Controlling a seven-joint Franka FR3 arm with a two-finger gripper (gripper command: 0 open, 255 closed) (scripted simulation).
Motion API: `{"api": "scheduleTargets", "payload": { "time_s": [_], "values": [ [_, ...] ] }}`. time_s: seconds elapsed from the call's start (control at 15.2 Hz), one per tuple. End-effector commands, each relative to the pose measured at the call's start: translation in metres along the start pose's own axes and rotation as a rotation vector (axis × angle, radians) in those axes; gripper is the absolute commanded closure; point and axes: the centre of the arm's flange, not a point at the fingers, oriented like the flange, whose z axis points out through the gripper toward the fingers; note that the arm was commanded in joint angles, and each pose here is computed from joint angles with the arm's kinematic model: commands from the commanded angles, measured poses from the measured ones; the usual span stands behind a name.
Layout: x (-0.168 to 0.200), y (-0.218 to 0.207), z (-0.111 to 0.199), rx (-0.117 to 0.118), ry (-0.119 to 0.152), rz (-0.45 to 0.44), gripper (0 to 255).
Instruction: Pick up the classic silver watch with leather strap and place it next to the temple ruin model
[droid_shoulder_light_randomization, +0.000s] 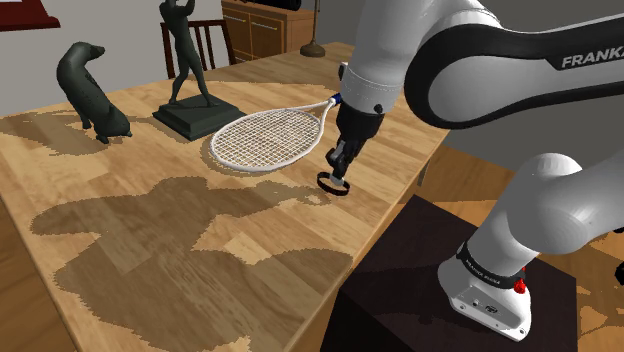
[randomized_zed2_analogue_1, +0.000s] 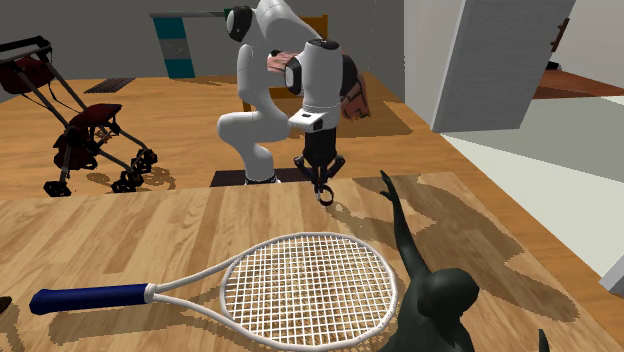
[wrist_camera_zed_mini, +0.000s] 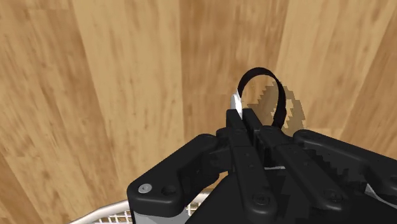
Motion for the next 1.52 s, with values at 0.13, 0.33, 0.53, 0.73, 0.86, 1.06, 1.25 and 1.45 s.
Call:
{"api": "scheduleTargets", "payload": {
  "time_s": [0.13,0.33,0.53,0.73,0.86,1.06,1.25,1.45],
  "values": [
    [0.003,0.001,-0.020,0.000,0.000,0.000,255],
    [0.005,0.002,-0.035,0.000,0.000,0.000,255],
    [0.008,0.003,-0.051,0.000,0.000,0.000,255],
    [0.010,0.003,-0.067,0.000,0.000,0.000,255],
    [0.012,0.004,-0.077,0.000,0.000,0.000,255],
    [0.014,0.005,-0.093,0.000,0.000,0.000,255],
    [0.016,0.005,-0.108,0.000,0.000,0.000,255],
    [0.019,0.006,-0.124,0.000,0.000,0.000,255]
  ]
}}
